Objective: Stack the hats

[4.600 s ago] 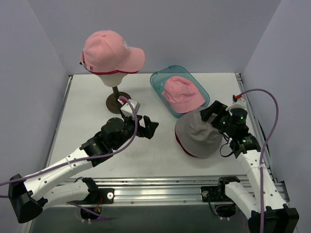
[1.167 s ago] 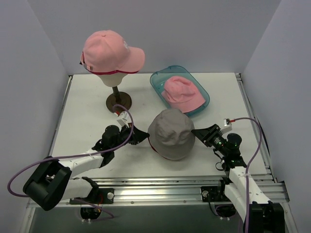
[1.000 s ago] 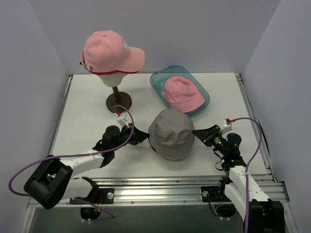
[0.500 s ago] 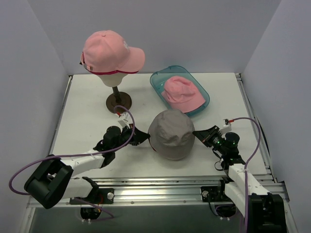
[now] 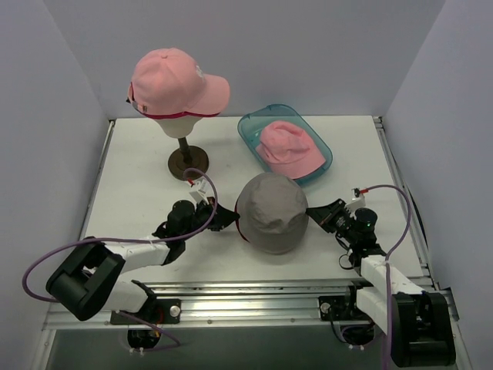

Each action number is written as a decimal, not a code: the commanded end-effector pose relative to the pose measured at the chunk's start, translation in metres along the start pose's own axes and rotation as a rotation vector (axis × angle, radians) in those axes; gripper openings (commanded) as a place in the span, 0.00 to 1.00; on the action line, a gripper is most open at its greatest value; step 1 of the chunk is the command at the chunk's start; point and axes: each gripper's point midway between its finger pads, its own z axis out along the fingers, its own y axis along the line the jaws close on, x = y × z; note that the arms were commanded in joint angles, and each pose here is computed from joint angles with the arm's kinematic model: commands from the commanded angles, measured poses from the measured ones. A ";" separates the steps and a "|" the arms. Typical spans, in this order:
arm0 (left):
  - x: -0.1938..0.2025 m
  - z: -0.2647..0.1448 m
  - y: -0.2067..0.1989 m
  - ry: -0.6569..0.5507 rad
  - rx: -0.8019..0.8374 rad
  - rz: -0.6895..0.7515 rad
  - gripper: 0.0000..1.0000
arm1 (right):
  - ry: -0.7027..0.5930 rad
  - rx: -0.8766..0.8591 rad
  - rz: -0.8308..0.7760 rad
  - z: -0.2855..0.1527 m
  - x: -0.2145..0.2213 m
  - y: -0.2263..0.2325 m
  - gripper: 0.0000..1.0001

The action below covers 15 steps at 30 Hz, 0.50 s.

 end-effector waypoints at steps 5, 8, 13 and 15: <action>-0.002 0.008 0.016 -0.012 -0.067 0.034 0.02 | -0.038 0.070 -0.036 0.002 -0.005 -0.019 0.00; -0.001 0.007 0.023 -0.017 -0.097 0.036 0.02 | -0.037 0.089 -0.042 0.002 -0.005 -0.022 0.00; -0.001 0.007 0.028 -0.019 -0.119 0.041 0.02 | -0.035 0.108 -0.054 0.002 -0.004 -0.026 0.00; -0.002 0.006 0.025 -0.022 -0.112 0.042 0.02 | -0.043 0.120 -0.058 0.002 -0.005 -0.029 0.00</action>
